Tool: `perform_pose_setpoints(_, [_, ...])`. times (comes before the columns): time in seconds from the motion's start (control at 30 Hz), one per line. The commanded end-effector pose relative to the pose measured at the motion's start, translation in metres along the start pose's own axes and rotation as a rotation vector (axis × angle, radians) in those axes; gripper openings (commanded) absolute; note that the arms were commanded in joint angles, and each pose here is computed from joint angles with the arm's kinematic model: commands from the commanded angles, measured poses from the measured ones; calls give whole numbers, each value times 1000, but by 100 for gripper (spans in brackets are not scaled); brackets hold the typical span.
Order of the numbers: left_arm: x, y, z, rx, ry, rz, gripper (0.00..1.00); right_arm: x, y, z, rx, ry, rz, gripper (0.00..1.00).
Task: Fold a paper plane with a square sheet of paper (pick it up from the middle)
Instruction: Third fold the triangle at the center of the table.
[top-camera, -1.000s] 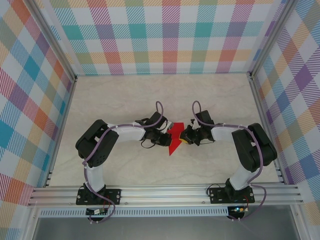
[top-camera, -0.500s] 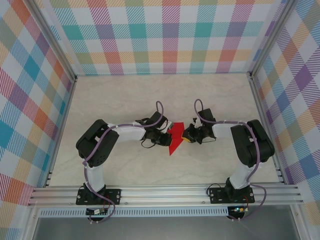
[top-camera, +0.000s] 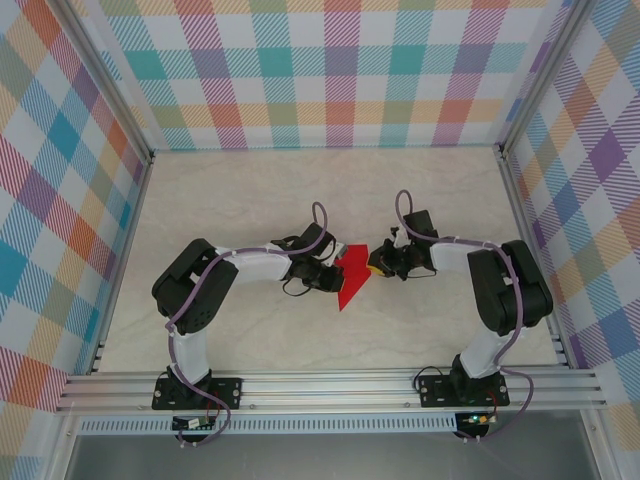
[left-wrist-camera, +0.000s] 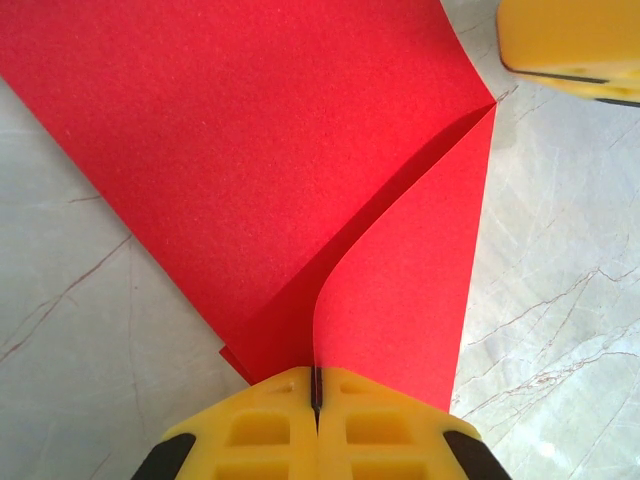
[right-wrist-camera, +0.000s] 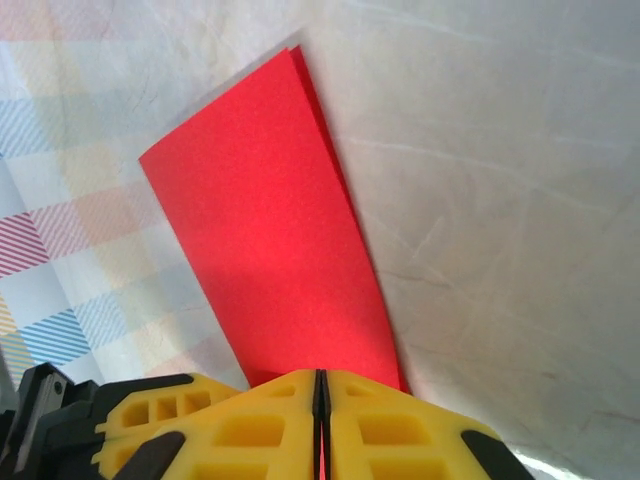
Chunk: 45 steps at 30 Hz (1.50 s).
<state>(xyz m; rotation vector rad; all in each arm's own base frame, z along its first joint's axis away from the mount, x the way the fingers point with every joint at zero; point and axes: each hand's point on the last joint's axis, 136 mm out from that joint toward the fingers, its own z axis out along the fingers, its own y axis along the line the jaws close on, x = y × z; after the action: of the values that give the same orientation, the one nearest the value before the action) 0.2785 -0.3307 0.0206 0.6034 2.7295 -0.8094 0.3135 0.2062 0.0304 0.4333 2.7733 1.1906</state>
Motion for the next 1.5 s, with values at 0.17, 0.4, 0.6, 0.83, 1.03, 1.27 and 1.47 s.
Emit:
perform_pose_setpoints(0.17, [28,24,11,-76,105,-28,0,8,-33,17,71,42,49,10])
perform_pose_setpoints(0.4, [28,23,9,-75,107,-25,0,1,4,-10,17,-12,-25,12])
perform_pose_setpoints(0.6, [24,21,10,-67,104,-28,1,5,20,-6,-34,4,-68,12])
perform_pose_setpoints(0.83, [13,14,5,-57,80,-31,6,20,13,20,-55,119,-51,11])
perform_pose_setpoints(1.03, [8,14,-12,-96,53,-45,24,20,-15,25,52,95,0,11])
perform_pose_setpoints(1.27, [-20,2,-70,-153,-125,-100,42,25,-18,18,55,48,84,11])
perform_pose_setpoints(1.47, [-20,-30,-75,25,-145,-144,22,29,-12,9,56,5,99,12])
